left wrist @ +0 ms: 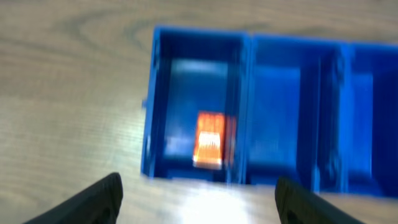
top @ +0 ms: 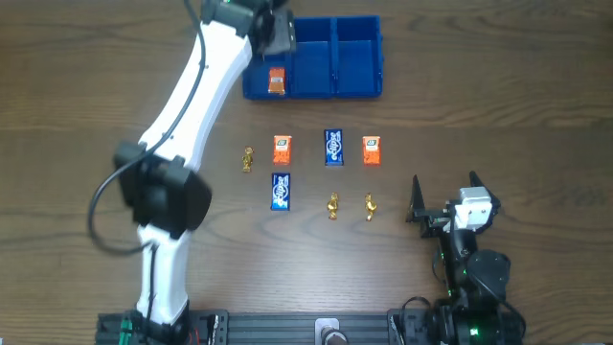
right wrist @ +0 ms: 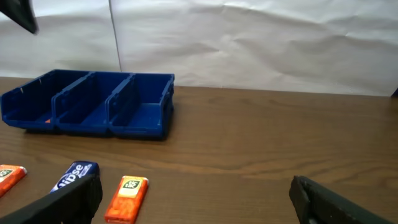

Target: Sort Candies Into Trays

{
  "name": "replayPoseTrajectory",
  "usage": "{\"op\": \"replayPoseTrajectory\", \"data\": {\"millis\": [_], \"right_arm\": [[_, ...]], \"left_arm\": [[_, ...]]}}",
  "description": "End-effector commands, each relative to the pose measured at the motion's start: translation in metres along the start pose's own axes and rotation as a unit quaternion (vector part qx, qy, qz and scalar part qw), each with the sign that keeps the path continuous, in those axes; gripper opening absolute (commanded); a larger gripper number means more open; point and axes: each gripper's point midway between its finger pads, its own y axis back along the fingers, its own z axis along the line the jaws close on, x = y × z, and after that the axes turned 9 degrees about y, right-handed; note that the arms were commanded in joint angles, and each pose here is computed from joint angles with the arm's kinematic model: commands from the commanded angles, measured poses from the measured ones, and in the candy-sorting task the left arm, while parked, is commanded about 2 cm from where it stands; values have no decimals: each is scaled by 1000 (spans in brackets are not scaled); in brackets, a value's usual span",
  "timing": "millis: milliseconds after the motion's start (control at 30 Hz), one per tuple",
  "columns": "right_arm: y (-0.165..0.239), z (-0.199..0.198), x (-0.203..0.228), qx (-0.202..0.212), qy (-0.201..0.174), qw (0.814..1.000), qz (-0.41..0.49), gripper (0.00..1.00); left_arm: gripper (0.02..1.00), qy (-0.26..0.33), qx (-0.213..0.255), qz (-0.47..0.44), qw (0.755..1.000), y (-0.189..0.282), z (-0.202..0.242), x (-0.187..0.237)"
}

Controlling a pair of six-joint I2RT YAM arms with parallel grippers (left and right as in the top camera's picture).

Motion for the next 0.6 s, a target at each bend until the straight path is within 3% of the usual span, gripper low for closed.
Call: {"op": "replayPoseTrajectory", "data": {"millis": [33, 233, 600], "right_arm": [[0, 1, 1, -3, 7, 1000, 1, 998], [0, 1, 1, -3, 7, 1000, 1, 998], [0, 1, 1, -3, 7, 1000, 1, 998]], "left_arm": [[807, 41, 13, 11, 999, 54, 19, 80], [785, 16, -2, 115, 993, -20, 35, 196], [744, -28, 1, 137, 990, -75, 24, 222]]}}
